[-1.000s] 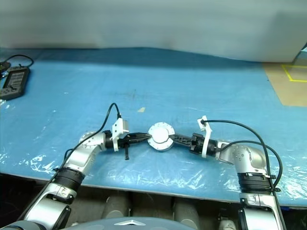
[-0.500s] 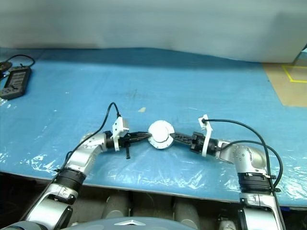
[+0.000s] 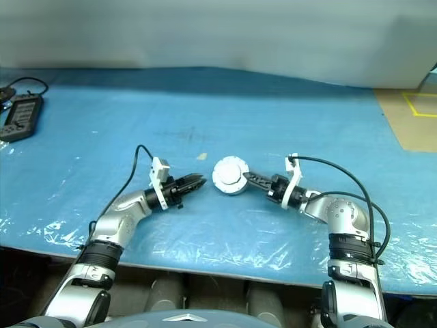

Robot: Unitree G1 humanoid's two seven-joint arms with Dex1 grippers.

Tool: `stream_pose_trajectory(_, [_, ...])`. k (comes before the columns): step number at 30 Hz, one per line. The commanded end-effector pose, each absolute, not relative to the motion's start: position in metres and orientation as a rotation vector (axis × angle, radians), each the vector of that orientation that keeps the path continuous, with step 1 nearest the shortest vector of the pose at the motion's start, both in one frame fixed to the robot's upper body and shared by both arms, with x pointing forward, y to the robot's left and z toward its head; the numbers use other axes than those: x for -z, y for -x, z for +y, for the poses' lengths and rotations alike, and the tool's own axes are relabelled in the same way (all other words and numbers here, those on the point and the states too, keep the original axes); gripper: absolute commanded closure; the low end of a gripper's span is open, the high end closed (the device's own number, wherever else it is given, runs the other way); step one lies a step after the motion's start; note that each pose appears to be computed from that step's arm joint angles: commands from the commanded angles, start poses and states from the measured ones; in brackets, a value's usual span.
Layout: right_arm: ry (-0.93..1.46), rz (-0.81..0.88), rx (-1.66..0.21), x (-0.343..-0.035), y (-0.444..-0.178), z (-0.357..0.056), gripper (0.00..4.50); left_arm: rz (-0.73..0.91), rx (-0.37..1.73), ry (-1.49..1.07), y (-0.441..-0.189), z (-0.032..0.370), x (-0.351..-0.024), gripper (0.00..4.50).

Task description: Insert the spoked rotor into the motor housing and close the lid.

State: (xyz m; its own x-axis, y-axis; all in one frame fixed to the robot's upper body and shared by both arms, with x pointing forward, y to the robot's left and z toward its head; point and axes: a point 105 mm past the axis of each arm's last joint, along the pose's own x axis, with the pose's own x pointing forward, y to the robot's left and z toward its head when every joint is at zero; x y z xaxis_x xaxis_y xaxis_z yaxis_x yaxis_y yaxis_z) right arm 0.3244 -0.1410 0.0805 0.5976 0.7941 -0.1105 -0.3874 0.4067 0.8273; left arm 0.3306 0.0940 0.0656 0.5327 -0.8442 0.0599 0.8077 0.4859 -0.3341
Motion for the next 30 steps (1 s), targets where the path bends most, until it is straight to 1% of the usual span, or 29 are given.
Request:
stream_pose_trajectory(1, [-0.928, 0.408, -0.788, -0.108, -0.338, -0.152, 3.40, 0.057, 0.994, 0.487, -0.335, 0.100, -0.088, 1.85])
stream_pose_trajectory(3, [-0.965, 0.355, -0.803, -0.123, -0.343, -0.153, 3.40, 0.048, 0.985, 0.581, -0.337, 0.100, -0.096, 1.09])
stream_pose_trajectory(4, [-0.979, 0.329, -0.815, -0.131, -0.344, -0.152, 3.40, 0.043, 0.973, 0.633, -0.338, 0.100, -0.100, 0.82])
stream_pose_trajectory(6, [-1.003, 0.286, -0.845, -0.145, -0.345, -0.149, 3.40, 0.037, 0.957, 0.722, -0.340, 0.101, -0.106, 0.08])
stream_pose_trajectory(7, [-1.011, 0.270, -0.861, -0.151, -0.345, -0.148, 3.40, 0.038, 0.956, 0.752, -0.340, 0.101, -0.108, 0.01])
stream_pose_trajectory(12, [-1.019, 0.208, -0.964, -0.181, -0.338, -0.132, 3.40, 0.070, 0.983, 0.928, -0.337, 0.091, -0.121, 0.01])
stream_pose_trajectory(16, [-1.004, 0.203, -1.008, -0.192, -0.333, -0.120, 3.40, 0.066, 1.021, 1.047, -0.334, 0.085, -0.138, 0.01])
stream_pose_trajectory(20, [-0.983, 0.227, -1.014, -0.188, -0.329, -0.114, 3.40, 0.089, 1.066, 1.087, -0.328, 0.077, -0.144, 0.01])
stream_pose_trajectory(26, [-0.946, 0.268, -1.014, -0.178, -0.325, -0.111, 3.40, 0.118, 1.122, 1.098, -0.318, 0.068, -0.146, 0.01])
stream_pose_trajectory(30, [-0.929, 0.284, -1.046, -0.177, -0.320, -0.106, 3.40, 0.119, 1.126, 1.106, -0.319, 0.065, -0.146, 0.01])
